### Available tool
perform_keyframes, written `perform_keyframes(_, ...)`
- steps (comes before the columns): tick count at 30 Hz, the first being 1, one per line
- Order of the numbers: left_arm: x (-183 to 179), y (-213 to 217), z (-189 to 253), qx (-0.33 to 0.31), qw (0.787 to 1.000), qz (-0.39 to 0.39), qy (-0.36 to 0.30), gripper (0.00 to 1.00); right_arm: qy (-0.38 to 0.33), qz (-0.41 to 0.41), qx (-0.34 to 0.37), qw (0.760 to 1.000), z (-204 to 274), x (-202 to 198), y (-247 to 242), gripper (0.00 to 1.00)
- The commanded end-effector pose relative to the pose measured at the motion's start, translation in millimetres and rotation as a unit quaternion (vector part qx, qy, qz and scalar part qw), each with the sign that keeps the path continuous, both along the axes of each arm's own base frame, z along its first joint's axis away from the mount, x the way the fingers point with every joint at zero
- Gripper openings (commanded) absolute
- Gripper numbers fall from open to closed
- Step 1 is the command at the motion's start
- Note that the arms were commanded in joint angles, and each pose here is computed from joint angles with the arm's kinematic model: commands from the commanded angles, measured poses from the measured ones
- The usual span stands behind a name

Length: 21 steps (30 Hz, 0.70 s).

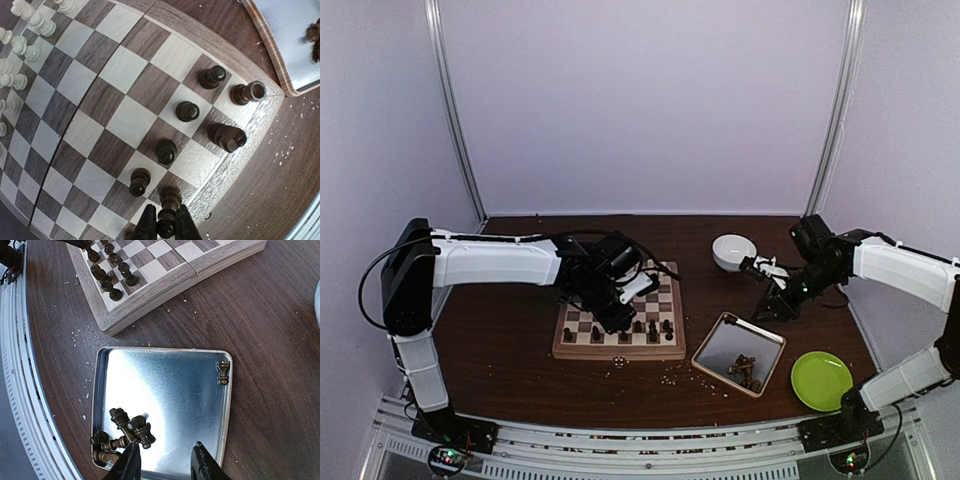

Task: Set up the chess pieces on the board
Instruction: Place the king at d8.

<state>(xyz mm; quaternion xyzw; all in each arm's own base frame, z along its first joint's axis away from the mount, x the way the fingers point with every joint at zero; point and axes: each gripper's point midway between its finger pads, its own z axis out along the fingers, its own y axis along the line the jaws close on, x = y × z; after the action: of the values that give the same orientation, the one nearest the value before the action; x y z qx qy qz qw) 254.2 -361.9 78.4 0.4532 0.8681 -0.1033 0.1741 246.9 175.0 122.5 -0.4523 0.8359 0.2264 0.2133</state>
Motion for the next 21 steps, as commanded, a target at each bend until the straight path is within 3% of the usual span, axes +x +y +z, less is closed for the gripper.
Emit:
perform_keyframes(1,3,-4,-1,-0.013,1.0,0.005,0.0,0.09,0.004,0.002,-0.007,1.0,-4,0,-3,0.35)
perform_keyframes(21,4,-2,22,-0.028,0.999,0.013,-0.015,0.29,0.003,0.006,0.0,1.0,0,-2,-1,0.35)
